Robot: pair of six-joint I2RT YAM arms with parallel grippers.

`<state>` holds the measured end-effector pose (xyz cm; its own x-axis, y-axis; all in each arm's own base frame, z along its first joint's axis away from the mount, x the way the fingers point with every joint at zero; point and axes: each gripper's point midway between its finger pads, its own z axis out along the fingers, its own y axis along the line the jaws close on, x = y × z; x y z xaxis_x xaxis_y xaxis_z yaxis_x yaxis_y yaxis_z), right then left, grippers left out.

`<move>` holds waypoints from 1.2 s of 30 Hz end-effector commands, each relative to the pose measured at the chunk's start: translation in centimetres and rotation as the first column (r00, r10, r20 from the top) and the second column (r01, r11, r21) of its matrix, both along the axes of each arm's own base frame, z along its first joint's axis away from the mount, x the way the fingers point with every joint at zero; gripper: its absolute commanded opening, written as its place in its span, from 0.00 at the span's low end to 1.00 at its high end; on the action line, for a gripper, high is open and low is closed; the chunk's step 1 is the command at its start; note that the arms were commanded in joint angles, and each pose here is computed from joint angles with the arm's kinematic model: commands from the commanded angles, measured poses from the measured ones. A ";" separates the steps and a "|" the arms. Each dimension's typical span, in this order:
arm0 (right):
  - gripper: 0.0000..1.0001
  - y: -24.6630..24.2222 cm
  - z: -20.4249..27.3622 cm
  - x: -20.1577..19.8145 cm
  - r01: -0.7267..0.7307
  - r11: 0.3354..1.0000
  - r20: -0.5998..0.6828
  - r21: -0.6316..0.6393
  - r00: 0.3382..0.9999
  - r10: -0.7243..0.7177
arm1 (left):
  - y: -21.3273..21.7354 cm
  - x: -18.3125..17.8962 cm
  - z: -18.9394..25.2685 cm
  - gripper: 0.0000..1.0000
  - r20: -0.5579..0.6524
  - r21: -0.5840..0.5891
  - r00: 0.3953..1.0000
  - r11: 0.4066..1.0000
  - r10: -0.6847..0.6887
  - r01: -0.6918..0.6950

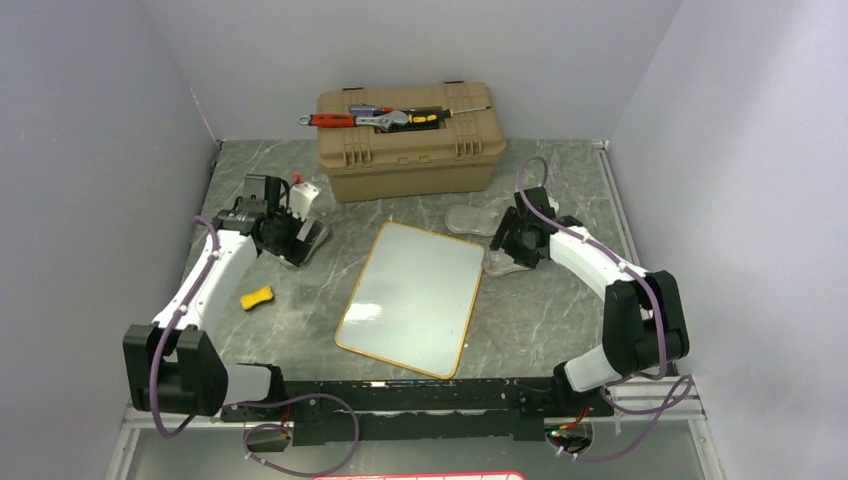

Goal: Erase the whiteboard
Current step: Place the whiteboard eraser at the center of the board, then reset both arms

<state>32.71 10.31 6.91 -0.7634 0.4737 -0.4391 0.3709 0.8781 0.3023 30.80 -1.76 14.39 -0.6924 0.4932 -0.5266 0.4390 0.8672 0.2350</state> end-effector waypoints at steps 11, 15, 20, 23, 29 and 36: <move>1.00 -8.9 8.4 -0.4 0.351 0.917 0.424 -0.190 0.872 -0.246 | 6.1 6.1 -1.2 0.99 0.215 -0.301 0.902 0.904 0.374 -0.303; 1.00 -13.6 9.1 -0.7 0.555 0.794 0.639 -0.248 0.710 -0.296 | 4.6 6.4 -2.8 0.99 0.391 -0.403 0.857 0.900 0.335 -0.167; 1.00 -15.9 7.0 -1.4 0.604 0.692 0.616 -0.396 0.733 -0.288 | 4.5 6.8 -6.0 0.99 0.397 -0.419 0.852 0.893 0.341 -0.162; 1.00 -16.6 6.0 -1.2 0.629 0.656 0.634 -0.416 0.718 -0.286 | 4.9 7.5 -7.2 0.99 0.369 -0.424 0.855 0.885 0.365 -0.194; 1.00 -17.1 4.6 -1.2 0.645 0.644 0.694 -0.411 0.680 -0.238 | 3.9 8.4 -6.9 0.99 0.407 -0.491 0.835 0.859 0.371 -0.142; 1.00 -18.2 5.3 -0.7 0.672 0.650 0.792 -0.356 0.586 -0.172 | 3.5 8.5 -7.4 0.99 0.488 -0.530 0.781 0.843 0.390 -0.090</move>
<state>30.42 -7.25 7.98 -0.1620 0.1213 -0.9793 0.6833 0.7298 -0.0226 38.68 2.38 5.86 -0.3822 -0.0285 -0.9236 0.0941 0.9931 -0.0696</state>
